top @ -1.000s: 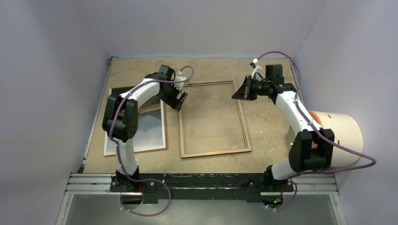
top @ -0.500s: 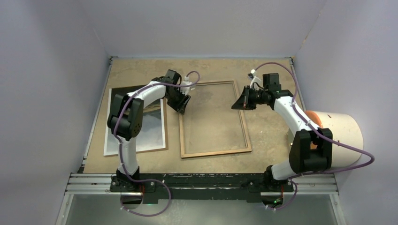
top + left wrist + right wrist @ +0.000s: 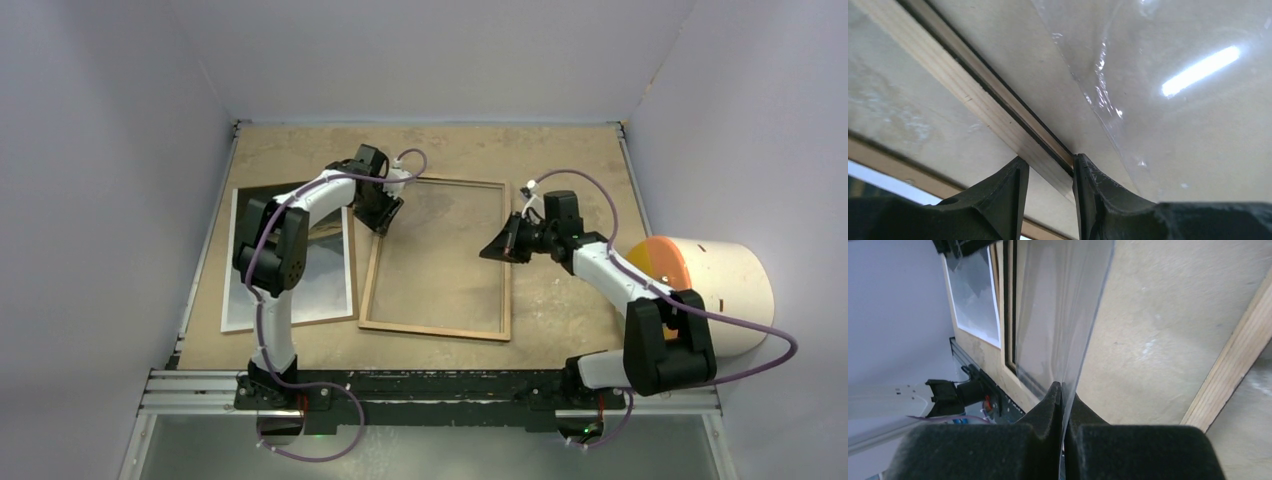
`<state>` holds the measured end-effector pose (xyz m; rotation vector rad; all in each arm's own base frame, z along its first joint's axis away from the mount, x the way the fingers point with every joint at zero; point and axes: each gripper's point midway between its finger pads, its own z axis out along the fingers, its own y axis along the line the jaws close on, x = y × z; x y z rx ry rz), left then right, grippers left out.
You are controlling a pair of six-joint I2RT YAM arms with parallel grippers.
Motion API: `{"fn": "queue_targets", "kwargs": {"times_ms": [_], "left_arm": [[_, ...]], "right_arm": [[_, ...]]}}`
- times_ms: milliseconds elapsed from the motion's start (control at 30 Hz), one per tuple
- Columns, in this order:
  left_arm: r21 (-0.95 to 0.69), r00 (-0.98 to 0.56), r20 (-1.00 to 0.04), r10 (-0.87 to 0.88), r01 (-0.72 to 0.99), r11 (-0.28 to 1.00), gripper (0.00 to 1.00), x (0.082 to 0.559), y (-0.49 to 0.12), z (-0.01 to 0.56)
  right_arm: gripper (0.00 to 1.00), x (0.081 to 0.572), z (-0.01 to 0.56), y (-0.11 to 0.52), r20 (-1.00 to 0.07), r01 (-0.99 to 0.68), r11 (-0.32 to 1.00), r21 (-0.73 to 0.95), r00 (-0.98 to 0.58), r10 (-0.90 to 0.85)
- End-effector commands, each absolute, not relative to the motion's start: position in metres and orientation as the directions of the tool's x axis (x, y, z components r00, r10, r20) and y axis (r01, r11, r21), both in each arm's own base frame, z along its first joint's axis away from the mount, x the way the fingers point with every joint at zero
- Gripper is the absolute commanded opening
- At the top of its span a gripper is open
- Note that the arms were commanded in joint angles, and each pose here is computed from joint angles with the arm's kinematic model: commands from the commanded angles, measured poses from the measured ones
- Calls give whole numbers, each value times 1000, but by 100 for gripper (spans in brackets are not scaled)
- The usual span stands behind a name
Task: Put the photo into the frame
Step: Adjust the photo frame at the center of the board.
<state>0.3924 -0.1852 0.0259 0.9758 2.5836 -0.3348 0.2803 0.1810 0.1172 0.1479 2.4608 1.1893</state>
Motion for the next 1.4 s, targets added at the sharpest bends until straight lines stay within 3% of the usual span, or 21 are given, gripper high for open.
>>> {"fn": "queue_targets", "kwargs": {"times_ms": [0, 200, 333, 567, 700, 1033, 1367], "left_arm": [[2, -650, -390, 652, 708, 706, 31, 411, -180, 8], [-43, -625, -419, 658, 738, 674, 35, 398, -191, 23], [-76, -591, -480, 649, 765, 640, 54, 391, -200, 57], [-83, -587, -607, 536, 717, 692, 66, 416, -169, 135], [-20, -611, -632, 477, 628, 778, 68, 439, -116, 153], [21, -694, -617, 371, 457, 889, 66, 445, -40, 145], [-9, -705, -600, 377, 477, 879, 69, 428, -40, 130]], "right_arm": [[0, 278, 125, 208, -326, -105, 603, 791, -906, 270], [0, 288, 142, 203, -359, -96, 634, 768, -883, 302], [0, 303, 171, 203, -419, -141, 645, 751, -857, 300], [0, 323, 218, 215, -477, -229, 600, 767, -828, 294], [0, 323, 247, 225, -489, -281, 538, 795, -821, 293], [0, 309, 313, 249, -512, -426, 319, 847, -815, 270], [0, 320, 227, 244, -323, -201, 336, 920, -875, 361]]}}
